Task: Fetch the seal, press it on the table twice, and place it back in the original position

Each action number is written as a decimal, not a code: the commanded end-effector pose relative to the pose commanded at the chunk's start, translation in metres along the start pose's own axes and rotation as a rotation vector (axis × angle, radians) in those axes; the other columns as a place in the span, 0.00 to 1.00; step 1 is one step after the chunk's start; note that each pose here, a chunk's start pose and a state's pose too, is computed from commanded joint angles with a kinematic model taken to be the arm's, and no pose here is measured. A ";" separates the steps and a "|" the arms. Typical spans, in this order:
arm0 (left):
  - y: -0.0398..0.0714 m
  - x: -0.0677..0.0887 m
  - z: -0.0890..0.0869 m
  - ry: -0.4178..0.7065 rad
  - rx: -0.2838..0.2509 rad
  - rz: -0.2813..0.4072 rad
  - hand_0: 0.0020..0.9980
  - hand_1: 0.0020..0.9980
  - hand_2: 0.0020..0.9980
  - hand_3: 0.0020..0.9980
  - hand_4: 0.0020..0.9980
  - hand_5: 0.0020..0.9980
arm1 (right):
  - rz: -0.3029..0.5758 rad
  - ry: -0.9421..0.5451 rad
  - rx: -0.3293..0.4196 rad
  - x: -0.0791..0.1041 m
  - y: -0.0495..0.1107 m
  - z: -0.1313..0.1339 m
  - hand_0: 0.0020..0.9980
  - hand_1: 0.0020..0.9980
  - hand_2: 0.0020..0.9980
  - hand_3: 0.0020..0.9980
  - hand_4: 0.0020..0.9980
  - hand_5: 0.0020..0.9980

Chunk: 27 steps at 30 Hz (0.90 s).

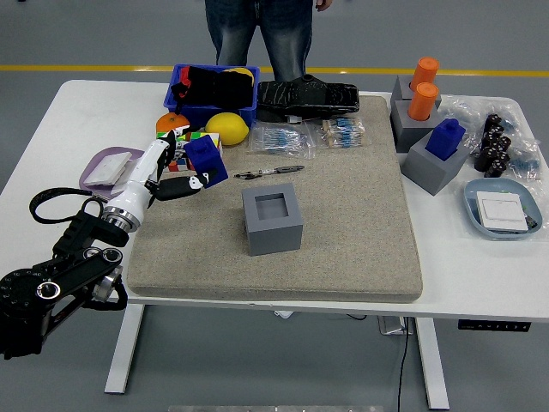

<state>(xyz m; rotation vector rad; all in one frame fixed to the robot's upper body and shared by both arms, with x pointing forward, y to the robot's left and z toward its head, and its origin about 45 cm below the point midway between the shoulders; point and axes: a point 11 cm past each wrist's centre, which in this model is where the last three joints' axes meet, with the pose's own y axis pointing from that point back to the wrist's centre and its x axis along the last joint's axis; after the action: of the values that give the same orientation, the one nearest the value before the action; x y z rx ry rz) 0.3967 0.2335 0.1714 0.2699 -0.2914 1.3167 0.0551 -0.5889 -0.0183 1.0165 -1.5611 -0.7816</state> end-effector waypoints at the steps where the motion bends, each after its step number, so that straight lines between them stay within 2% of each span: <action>1: 0.000 -0.003 0.004 0.005 -0.011 -0.010 0.75 0.59 0.48 0.87 0.63 0.00 | 0.000 0.001 0.000 0.000 0.000 0.000 0.89 0.78 0.78 0.77 0.90 0.62; 8: 0.005 -0.037 0.027 0.043 -0.067 -0.111 0.75 0.58 0.48 0.87 0.63 0.00 | 0.000 -0.001 0.004 0.000 0.000 -0.002 0.89 0.78 0.78 0.77 0.90 0.62; 15: 0.013 -0.064 0.034 0.061 -0.075 -0.190 0.74 0.58 0.48 0.87 0.63 0.00 | 0.004 0.000 0.004 0.001 0.000 -0.001 0.89 0.78 0.78 0.77 0.90 0.62; 22: 0.013 -0.075 0.032 0.042 -0.068 -0.223 0.74 0.58 0.47 0.87 0.63 0.00 | 0.003 0.001 0.005 0.001 0.000 -0.002 0.89 0.78 0.78 0.77 0.90 0.62; 27: 0.007 -0.076 0.031 -0.001 -0.066 -0.234 0.74 0.58 0.47 0.87 0.63 0.00 | 0.005 0.004 0.008 0.002 0.000 -0.003 0.89 0.78 0.78 0.77 0.90 0.62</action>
<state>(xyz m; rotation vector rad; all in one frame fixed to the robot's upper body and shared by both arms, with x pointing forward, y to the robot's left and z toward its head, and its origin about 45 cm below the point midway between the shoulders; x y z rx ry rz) 0.3708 0.1550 0.1733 0.2410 -0.2945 1.0744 0.0582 -0.5905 -0.0166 1.0187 -1.5638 -0.7699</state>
